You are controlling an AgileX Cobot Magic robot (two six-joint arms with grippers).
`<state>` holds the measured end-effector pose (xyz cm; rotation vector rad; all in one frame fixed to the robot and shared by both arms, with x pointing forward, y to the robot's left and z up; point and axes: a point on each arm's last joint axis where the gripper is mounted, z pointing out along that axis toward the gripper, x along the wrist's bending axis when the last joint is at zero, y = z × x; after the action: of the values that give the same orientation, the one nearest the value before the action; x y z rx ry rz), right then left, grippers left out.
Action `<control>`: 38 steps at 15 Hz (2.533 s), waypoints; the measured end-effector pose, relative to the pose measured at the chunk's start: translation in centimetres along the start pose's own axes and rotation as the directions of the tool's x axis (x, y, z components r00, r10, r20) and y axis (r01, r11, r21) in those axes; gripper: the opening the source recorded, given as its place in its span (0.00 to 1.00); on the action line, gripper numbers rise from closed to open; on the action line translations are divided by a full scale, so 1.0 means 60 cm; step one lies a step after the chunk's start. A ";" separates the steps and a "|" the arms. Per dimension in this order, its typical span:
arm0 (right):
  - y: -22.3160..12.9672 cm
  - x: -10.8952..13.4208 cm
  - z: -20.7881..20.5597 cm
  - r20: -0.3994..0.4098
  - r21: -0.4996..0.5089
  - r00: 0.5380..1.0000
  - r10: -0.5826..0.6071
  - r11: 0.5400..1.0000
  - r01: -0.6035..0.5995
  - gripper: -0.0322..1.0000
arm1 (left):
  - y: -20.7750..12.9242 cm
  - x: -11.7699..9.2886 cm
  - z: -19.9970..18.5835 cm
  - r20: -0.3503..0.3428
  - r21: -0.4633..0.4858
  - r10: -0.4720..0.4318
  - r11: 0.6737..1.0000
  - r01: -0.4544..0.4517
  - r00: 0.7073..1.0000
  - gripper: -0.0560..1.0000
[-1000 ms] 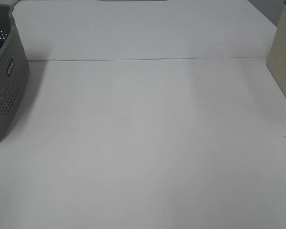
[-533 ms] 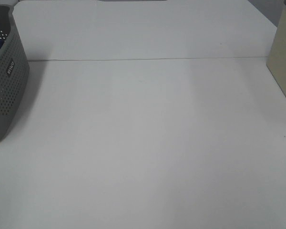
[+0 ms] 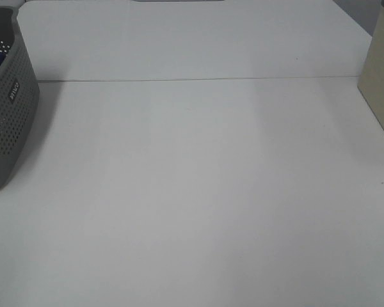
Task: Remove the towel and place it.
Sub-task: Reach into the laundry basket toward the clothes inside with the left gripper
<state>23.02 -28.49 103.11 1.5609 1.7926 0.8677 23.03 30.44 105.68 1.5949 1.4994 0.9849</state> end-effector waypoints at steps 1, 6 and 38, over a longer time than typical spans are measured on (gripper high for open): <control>0.000 0.000 0.000 0.000 0.000 1.000 0.000 1.000 0.000 0.78 | 0.000 0.000 0.000 0.000 0.000 0.000 1.000 0.000 1.000 0.99; 0.000 0.000 0.000 0.000 0.000 1.000 0.000 1.000 0.000 0.78 | 0.000 0.000 0.000 0.000 0.000 0.000 1.000 0.000 1.000 0.99; 0.000 0.000 0.000 0.000 0.000 1.000 0.000 1.000 0.000 0.78 | 0.395 0.026 0.204 0.251 0.295 0.746 0.548 -0.782 0.617 0.99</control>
<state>23.02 -28.49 103.11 1.5609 1.7926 0.8677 44.58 30.54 121.48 2.6773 0.9020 1.0650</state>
